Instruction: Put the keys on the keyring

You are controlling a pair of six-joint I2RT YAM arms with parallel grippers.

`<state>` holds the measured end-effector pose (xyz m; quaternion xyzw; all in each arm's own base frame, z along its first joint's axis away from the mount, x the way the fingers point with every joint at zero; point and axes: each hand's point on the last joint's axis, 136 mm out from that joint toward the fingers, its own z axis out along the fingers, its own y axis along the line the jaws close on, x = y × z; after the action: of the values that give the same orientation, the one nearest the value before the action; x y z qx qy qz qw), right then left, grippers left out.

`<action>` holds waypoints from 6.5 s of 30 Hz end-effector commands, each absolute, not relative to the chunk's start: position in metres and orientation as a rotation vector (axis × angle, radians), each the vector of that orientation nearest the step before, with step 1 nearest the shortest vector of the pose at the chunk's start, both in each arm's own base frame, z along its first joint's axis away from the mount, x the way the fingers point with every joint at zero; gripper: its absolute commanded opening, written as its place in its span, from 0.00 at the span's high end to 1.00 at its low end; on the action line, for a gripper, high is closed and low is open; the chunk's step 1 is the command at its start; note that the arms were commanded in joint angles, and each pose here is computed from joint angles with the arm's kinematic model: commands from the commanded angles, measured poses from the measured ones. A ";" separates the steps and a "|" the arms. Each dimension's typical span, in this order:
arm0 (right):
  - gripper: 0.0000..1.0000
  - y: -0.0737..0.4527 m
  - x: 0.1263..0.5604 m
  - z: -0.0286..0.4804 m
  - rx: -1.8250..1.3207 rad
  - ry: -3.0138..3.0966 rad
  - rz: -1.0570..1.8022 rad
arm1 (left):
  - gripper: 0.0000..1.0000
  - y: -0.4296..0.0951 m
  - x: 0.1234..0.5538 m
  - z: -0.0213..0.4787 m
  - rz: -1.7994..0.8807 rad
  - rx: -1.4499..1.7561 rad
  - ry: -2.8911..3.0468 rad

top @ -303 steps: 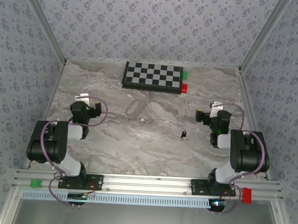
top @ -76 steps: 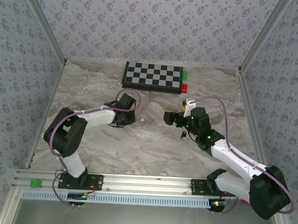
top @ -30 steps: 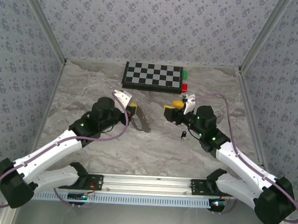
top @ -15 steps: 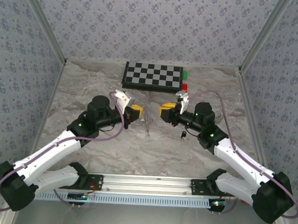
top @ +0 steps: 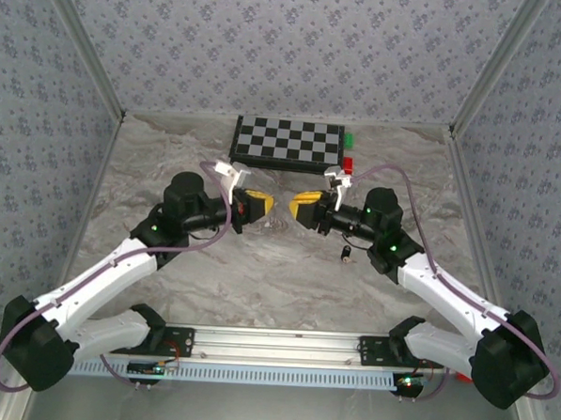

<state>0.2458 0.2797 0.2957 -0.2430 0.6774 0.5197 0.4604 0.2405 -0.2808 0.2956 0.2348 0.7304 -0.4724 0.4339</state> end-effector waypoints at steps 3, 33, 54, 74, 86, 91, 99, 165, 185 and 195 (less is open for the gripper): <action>0.67 0.277 0.245 0.314 -0.578 1.613 1.280 | 1.00 -0.281 0.245 0.336 -1.314 0.446 1.780; 0.72 0.284 0.248 0.327 -0.550 1.582 1.393 | 1.00 -0.277 0.231 0.343 -1.356 0.492 1.721; 0.76 0.303 0.241 0.332 -0.621 1.558 1.496 | 1.00 -0.278 0.230 0.336 -1.322 0.537 1.721; 0.83 0.315 0.236 0.329 -0.680 1.567 1.530 | 1.00 -0.280 0.225 0.338 -1.351 0.556 1.718; 0.88 0.318 0.234 0.328 -0.691 1.578 1.537 | 1.00 -0.280 0.224 0.338 -1.352 0.567 1.717; 0.95 0.318 0.234 0.328 -0.689 1.579 1.536 | 1.00 -0.280 0.224 0.336 -1.349 0.565 1.722; 1.00 0.318 0.234 0.327 -0.685 1.582 1.534 | 1.00 -0.280 0.224 0.335 -1.351 0.565 1.721; 1.00 0.299 0.211 0.298 -1.015 1.742 1.405 | 0.95 -0.306 0.210 0.291 -1.365 0.906 1.811; 0.75 0.256 0.261 0.296 -0.539 1.660 1.230 | 1.00 -0.301 0.226 0.331 -1.363 0.634 1.624; 0.77 0.267 0.247 0.304 -0.548 1.563 1.354 | 1.00 -0.303 0.229 0.346 -1.379 0.496 1.529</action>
<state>0.2544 0.2625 0.2827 -0.2186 0.6778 0.5287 0.4619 0.2281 -0.3064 0.3148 0.2225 0.6694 -0.5499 0.4473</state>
